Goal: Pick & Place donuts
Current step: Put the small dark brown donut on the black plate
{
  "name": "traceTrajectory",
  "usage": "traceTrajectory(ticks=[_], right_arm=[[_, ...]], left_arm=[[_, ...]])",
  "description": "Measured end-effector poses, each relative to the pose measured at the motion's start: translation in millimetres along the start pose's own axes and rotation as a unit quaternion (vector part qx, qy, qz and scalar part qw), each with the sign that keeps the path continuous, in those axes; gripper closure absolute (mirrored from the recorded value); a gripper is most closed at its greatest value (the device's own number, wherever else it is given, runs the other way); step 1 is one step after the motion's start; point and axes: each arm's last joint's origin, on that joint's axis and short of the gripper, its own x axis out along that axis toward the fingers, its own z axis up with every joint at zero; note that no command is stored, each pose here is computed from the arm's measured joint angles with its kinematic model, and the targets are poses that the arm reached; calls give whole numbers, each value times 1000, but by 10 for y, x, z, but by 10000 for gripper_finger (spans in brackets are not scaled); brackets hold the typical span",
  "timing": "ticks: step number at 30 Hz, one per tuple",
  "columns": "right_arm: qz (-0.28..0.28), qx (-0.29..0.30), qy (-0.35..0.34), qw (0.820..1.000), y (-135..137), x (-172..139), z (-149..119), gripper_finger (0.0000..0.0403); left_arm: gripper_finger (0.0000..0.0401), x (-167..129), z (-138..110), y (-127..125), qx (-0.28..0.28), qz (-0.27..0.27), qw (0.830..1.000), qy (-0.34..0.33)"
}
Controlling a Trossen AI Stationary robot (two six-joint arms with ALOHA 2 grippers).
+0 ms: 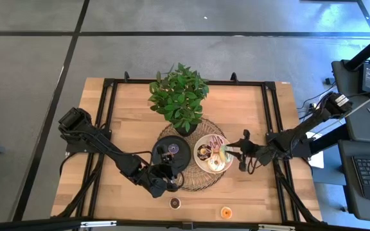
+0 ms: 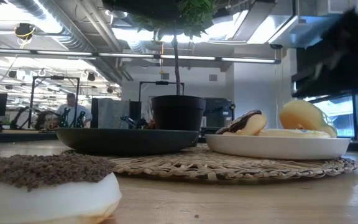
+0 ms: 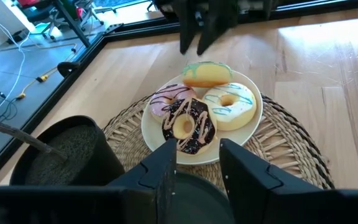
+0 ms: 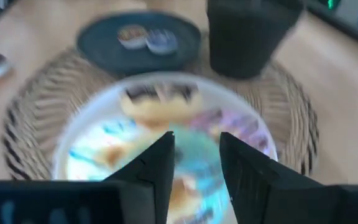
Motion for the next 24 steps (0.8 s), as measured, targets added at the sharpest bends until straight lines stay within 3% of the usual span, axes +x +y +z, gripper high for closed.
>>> traceTrajectory(ticks=[6, 10, 12, 18, 24], right_arm=[[14, -27, -38, 999, 92, -75, 430, 274], [18, -51, -52, 997, 125, -91, 557, 274], [14, -61, -51, 997, 124, -90, 555, 274], [7, -65, -42, 997, 106, -82, 495, 274], [4, -54, -28, 998, 74, -68, 374, 274]], left_arm=[[282, -5, -12, -35, -8, -56, 998, 20], [283, -51, -44, -126, -50, -183, 979, 75], [283, -62, -69, -172, -57, -234, 965, 100], [292, 51, -272, -355, -41, -257, 955, 139], [295, 193, -457, -570, -39, -330, 927, 171]])
